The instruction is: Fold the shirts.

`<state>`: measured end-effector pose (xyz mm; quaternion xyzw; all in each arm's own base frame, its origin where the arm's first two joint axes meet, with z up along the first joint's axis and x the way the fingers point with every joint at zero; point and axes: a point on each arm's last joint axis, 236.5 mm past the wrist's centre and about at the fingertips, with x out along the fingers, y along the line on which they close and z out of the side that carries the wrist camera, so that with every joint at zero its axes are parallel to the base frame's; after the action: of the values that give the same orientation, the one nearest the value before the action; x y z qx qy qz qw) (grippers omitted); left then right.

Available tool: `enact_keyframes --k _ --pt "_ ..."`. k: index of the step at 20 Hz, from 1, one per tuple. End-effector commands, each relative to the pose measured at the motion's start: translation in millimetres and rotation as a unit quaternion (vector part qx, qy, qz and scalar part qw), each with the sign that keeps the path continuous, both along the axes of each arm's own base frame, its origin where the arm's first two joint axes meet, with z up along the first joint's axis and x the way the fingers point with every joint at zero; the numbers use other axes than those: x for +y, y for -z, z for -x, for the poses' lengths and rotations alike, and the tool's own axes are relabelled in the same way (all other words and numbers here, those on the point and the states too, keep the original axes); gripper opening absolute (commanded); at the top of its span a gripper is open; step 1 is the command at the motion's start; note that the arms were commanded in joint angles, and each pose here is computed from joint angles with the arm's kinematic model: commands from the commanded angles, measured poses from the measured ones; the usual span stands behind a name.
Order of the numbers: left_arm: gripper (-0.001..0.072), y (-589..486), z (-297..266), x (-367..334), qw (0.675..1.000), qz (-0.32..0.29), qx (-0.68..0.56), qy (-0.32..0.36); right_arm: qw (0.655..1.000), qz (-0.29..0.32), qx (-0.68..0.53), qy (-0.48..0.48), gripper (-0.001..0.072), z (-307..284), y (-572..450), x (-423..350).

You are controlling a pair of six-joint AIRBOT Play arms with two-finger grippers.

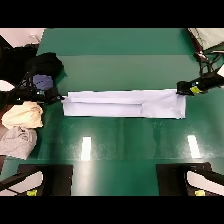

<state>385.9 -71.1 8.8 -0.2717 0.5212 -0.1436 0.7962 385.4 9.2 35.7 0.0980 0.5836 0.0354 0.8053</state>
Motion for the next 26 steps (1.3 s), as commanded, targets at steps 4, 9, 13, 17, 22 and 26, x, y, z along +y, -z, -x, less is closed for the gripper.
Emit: enact_keyframes --k 4,9,13,17,22,26 --pt "0.0623 -5 -57 13 0.995 0.027 -0.048 -0.079 1.000 0.001 -0.019 0.008 0.0502 -38 3 -6" --pt "0.0587 -30 -55 -2 0.997 0.047 -0.050 -0.041 0.999 -0.041 0.008 -0.017 0.0502 -26 -11 -17" --pt "0.0020 -29 -30 -20 0.998 0.058 -0.023 0.026 0.990 -0.135 0.032 0.016 0.0559 2 4 -49" --pt "0.0020 -19 -9 -53 0.995 0.038 -0.003 0.091 0.985 -0.150 0.055 0.060 0.0649 35 42 -94" --pt "0.0020 -19 13 -124 0.985 0.030 -0.011 0.171 0.961 -0.262 0.084 0.035 0.0648 41 76 -83" --pt "0.0020 -19 30 -154 0.980 0.037 0.003 0.195 0.947 -0.311 0.084 0.006 0.0647 26 91 -67"
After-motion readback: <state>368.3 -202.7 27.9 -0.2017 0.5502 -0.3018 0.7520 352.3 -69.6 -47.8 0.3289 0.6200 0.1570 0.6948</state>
